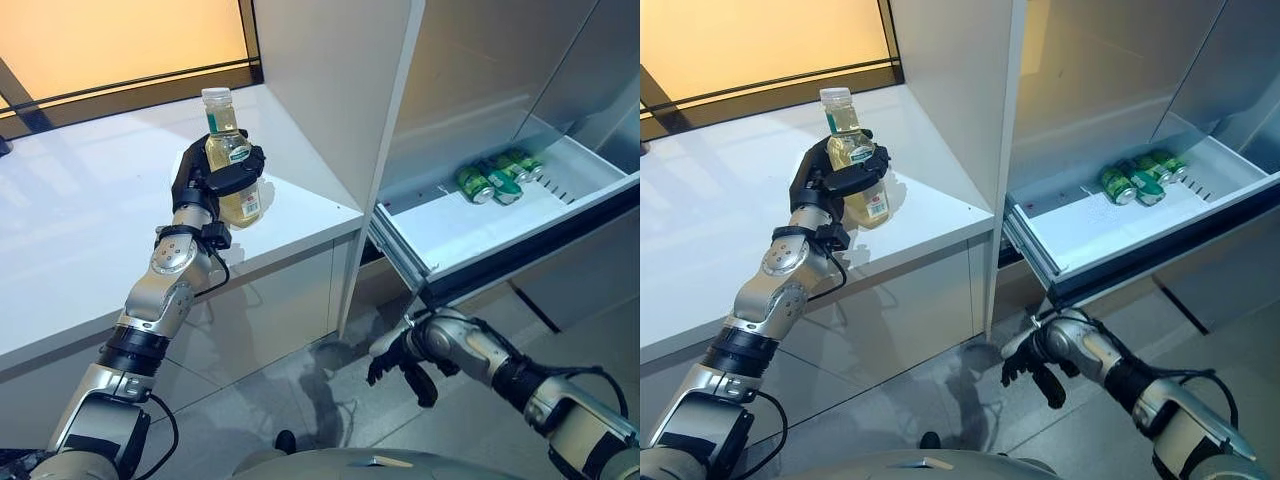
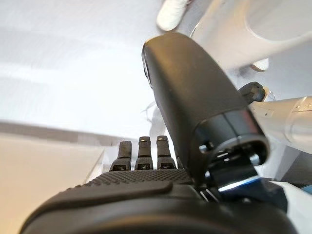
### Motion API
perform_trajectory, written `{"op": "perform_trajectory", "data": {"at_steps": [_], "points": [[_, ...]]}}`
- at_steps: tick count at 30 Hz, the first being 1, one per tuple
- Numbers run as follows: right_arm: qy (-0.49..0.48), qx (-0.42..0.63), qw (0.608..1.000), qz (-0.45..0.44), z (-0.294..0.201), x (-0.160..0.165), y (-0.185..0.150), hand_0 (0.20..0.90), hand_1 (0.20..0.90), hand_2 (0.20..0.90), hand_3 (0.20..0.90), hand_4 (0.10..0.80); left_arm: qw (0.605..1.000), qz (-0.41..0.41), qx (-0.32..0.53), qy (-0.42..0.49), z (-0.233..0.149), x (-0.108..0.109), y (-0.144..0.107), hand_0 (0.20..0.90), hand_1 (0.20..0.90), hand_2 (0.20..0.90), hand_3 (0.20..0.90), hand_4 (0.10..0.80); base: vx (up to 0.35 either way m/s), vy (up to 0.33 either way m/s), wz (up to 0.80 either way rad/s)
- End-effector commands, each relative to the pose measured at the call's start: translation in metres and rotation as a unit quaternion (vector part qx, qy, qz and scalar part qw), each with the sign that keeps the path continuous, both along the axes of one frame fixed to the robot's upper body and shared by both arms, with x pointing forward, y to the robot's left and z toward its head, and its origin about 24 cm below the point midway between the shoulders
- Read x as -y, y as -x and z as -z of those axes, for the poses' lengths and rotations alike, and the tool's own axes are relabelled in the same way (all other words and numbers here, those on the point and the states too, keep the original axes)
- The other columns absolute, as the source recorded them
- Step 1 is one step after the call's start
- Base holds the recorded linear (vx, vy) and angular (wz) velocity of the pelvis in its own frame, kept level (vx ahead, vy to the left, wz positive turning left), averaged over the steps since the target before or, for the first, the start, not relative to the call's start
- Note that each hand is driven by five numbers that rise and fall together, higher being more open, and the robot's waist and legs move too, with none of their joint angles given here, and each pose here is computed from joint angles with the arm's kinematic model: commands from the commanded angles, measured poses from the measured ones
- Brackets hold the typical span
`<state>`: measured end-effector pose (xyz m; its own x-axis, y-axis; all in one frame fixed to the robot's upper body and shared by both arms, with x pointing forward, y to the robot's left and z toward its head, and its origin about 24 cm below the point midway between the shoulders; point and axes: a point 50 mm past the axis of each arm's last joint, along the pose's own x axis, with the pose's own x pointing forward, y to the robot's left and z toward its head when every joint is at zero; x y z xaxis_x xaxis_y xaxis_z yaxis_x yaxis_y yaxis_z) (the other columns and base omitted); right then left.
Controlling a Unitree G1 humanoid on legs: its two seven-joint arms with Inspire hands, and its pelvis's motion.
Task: Put drinks into fridge and close the fridge
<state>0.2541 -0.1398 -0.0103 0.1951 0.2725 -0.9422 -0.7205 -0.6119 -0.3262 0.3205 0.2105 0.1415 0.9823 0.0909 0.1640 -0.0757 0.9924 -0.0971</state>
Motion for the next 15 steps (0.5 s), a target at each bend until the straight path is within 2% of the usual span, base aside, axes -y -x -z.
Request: {"op": "perform_trajectory", "data": {"at_steps": [1, 9, 15], "points": [[-0.08, -0.006, 0.994, -0.079, -0.039, -0.026, -0.003, 0.9, 0.9, 0.9, 0.9, 0.8, 0.954, 0.083, 0.287, -0.033, -0.123, 0.038, 0.012, 0.3, 0.3, 0.3, 0.2, 0.1, -0.005, 0.015, 0.04], [-0.238, -0.057, 0.95, -0.196, -0.097, -0.078, 0.014, 0.9, 0.9, 0.9, 0.9, 0.8, 0.95, 0.102, 0.293, -0.042, -0.119, 0.047, 0.015, 0.3, 0.3, 0.3, 0.2, 0.1, -0.004, 0.006, 0.04], [-0.348, -0.075, 0.919, -0.168, -0.139, -0.104, 0.011, 0.9, 0.9, 0.9, 0.9, 0.8, 0.937, 0.149, 0.315, -0.036, -0.124, 0.057, 0.02, 0.3, 0.3, 0.3, 0.2, 0.1, 0.001, 0.005, 0.02]]}}
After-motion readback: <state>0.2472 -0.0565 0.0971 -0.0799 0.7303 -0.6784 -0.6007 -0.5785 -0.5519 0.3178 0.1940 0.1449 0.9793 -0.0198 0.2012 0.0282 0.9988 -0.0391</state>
